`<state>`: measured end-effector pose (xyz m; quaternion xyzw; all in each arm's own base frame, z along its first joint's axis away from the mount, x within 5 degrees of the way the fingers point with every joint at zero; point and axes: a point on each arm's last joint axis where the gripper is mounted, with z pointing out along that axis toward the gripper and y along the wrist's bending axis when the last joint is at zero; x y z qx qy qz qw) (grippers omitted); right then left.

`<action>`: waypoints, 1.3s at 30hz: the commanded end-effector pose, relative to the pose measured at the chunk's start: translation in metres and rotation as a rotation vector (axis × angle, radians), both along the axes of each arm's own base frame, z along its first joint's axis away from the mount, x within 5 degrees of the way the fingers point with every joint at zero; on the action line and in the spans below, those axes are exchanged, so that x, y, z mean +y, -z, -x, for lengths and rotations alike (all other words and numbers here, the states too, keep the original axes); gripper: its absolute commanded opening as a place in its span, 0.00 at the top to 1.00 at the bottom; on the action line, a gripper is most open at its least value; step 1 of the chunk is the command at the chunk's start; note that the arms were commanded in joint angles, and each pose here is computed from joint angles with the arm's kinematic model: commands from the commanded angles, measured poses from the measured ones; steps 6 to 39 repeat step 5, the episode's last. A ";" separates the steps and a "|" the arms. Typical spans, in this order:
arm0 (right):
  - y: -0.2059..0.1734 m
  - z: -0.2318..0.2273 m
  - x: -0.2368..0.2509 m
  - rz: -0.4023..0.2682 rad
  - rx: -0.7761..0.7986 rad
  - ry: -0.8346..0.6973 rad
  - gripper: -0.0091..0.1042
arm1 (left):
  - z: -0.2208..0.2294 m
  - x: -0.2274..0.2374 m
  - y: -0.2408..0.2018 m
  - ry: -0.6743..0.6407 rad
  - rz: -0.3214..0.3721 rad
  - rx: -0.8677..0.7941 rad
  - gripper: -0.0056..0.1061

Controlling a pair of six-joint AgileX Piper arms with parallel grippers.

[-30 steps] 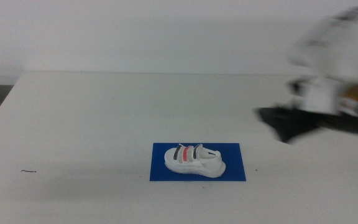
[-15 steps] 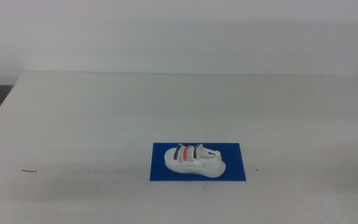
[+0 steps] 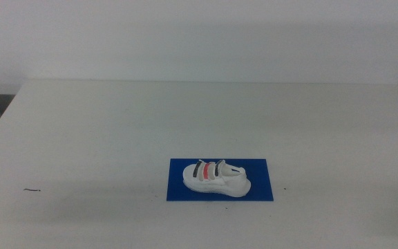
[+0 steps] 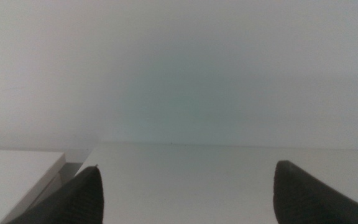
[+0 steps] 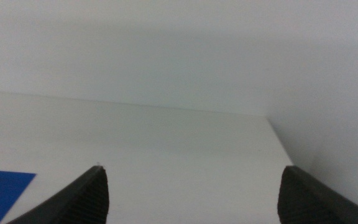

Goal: Use one arm to grab the shoe from the table and place it on the mat.

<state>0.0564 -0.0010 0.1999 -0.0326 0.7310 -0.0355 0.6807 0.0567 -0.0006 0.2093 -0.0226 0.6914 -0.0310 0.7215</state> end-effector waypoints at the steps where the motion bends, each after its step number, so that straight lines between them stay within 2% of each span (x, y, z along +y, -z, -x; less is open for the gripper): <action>1: 0.001 0.000 -0.002 0.014 -0.005 0.030 0.12 | 0.000 0.000 -0.001 0.000 0.001 -0.016 0.11; 39: 0.001 0.000 -0.002 0.006 -0.005 0.038 0.12 | 0.000 0.000 -0.001 0.000 0.001 -0.016 0.11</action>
